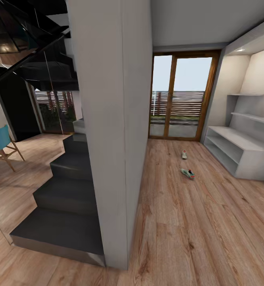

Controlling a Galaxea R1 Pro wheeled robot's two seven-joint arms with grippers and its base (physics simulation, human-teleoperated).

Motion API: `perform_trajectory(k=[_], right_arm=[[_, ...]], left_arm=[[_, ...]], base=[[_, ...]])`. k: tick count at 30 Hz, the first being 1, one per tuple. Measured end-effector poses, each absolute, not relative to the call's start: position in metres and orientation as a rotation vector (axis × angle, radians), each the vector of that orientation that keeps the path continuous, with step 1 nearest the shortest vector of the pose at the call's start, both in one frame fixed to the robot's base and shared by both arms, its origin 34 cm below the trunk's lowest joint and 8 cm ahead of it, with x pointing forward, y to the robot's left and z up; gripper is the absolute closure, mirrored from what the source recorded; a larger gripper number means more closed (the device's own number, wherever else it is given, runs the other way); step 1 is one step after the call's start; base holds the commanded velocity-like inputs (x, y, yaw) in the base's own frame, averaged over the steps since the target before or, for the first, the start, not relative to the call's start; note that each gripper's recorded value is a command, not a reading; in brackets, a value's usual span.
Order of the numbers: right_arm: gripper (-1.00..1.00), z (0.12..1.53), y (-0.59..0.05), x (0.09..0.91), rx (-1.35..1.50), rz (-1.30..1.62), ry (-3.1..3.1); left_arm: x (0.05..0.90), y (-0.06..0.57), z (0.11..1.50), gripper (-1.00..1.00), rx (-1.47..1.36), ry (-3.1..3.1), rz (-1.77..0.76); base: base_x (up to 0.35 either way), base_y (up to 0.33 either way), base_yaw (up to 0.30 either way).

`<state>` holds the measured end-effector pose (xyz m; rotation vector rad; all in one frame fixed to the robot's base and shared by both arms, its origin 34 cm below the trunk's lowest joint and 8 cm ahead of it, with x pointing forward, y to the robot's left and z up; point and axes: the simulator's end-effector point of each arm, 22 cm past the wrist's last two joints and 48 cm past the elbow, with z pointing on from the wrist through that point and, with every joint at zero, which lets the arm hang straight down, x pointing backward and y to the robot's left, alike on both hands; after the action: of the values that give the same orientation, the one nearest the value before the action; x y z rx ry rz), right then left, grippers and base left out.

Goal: Pick up the two gym shoes and the two sandals from the corridor floor and place them onto the hallstand (shoe rack) in the corridor, making sure they are on the rack and not on the floor. Arrange them so the two gym shoes are next to each other and the two sandals are next to each other.

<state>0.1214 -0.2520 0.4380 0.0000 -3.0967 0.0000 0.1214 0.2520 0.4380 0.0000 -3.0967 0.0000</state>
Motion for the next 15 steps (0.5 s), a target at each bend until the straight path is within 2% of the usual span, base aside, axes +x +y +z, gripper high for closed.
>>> perform_trajectory(k=[4,11,15], right_arm=[[-1.00,0.437,-0.255,0.155,-0.044,0.006,-3.163],[-1.00,0.438,-0.225,0.177,-0.003,-0.056,-3.181],[-1.00,0.438,-0.224,0.176,-0.001,-0.057,-3.176]], left_arm=[[0.155,0.259,0.437,-1.00,0.027,-3.163,-0.011],[0.124,0.246,0.438,-1.00,0.012,-3.097,0.015],[0.124,0.245,0.438,-1.00,0.011,-3.095,0.017]], base=[[0.000,0.000,0.000],[0.000,-0.006,0.000],[0.000,-0.139,0.000]])
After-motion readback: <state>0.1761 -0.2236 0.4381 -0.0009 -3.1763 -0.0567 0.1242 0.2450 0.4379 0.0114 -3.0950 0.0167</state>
